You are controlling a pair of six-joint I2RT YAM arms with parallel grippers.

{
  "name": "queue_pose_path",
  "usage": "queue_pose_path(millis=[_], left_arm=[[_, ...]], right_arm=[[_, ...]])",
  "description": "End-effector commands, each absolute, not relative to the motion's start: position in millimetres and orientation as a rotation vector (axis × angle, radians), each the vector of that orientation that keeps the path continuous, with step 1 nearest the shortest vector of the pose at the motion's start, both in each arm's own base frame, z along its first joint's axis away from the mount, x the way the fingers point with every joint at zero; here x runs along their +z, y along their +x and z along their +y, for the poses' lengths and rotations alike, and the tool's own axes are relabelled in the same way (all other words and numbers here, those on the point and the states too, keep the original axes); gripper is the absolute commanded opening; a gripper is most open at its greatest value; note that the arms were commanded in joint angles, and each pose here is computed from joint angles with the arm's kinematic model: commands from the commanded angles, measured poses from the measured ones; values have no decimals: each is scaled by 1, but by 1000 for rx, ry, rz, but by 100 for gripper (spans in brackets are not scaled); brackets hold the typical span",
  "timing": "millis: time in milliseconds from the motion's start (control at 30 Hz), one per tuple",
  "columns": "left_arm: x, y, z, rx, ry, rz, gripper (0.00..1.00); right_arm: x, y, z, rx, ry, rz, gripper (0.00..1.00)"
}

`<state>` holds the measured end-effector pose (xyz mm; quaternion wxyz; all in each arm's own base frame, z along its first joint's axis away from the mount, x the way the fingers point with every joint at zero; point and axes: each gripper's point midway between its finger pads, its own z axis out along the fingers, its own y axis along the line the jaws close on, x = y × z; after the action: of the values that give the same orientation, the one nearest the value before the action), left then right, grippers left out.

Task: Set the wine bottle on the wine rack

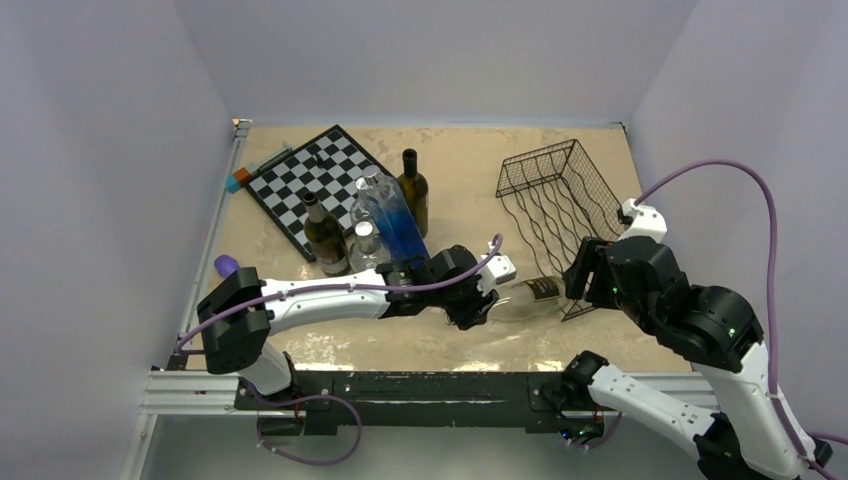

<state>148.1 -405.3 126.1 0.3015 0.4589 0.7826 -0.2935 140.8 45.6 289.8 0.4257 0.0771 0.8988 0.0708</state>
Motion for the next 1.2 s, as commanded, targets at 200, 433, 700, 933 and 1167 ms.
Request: queue_pose_path(millis=[200,433,700,933,1167], left_arm=[[279,166,-459,-1059,950,1581,0],[265,173,-470,-1057,896,1552,0],[247,184,-491,-1016,842,1486,0],[228,189,-512,-966,798,1463,0],[219,183,-514,-905,768,1443,0]], right_arm=[[273,144,62,195,221,2328,68],[254,141,71,206,259,2400,67],[240,135,66,131,384,2471,64],[239,139,57,27,474,2471,63],[226,157,42,-53,594,2463,51]])
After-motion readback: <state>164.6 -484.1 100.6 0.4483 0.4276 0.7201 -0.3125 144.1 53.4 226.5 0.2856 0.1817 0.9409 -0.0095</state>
